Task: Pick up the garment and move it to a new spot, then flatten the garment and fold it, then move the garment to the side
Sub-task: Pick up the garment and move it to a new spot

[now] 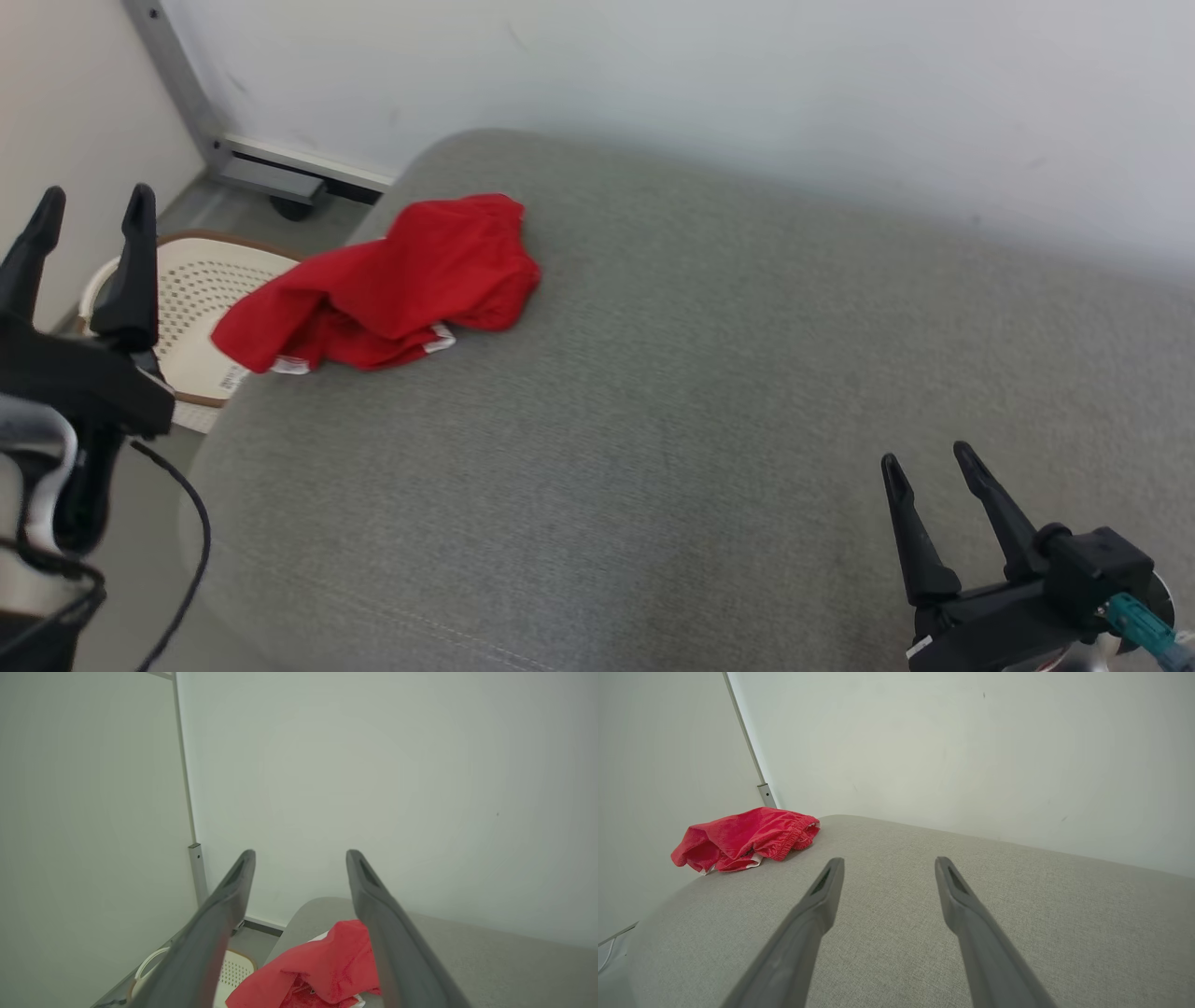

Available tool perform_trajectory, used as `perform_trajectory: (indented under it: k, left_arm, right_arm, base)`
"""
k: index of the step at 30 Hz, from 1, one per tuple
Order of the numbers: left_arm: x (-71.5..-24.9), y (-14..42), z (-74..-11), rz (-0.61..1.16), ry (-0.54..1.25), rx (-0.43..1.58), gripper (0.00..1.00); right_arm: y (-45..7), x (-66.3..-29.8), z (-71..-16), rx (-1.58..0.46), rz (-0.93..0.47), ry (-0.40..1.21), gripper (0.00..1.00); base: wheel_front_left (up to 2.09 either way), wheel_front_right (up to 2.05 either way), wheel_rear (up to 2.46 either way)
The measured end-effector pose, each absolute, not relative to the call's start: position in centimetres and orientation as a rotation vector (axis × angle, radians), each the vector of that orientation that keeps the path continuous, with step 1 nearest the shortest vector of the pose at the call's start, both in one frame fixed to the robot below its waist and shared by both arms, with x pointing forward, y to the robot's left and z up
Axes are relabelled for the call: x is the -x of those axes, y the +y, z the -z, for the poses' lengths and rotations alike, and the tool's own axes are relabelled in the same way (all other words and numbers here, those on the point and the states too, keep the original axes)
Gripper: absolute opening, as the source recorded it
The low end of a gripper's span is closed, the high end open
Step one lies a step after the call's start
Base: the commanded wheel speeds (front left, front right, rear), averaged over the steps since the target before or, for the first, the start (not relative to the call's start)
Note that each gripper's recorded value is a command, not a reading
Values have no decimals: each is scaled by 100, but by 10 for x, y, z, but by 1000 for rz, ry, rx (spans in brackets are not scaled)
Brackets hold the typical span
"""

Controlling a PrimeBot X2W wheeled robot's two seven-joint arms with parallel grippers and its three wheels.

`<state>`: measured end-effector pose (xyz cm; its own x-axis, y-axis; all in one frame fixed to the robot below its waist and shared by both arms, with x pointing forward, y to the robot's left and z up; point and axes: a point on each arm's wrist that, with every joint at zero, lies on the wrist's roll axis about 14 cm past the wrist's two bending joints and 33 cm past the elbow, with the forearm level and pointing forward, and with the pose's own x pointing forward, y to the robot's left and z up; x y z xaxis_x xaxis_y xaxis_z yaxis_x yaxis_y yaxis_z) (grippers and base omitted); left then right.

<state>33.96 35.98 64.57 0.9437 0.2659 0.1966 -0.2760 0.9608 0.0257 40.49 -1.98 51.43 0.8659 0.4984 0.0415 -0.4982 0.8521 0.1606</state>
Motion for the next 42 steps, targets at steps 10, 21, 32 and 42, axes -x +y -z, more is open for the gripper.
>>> perform_trajectory:
  k: [10, 21, 32, 42]
  left_arm:
    - [-437, 340, -561, -148, 161, 62, 100]
    - [-492, 324, -463, -106, 465, 125, 100]
    - [-504, 315, -372, -105, 715, 157, 100]
    - [-519, 315, -358, -122, 677, 129, 0]
  right_arm:
    - [-56, -426, -491, -186, -409, 40, 100]
    - [-94, -444, -456, -183, -294, 103, 100]
    - [-126, -447, -421, -166, -199, 175, 100]
    - [-140, -447, -409, -166, -158, 199, 100]
  base:
    - [0, 0, 0]
    - [0, 0, 0]
    - [0, 0, 0]
    - [0, 0, 0]
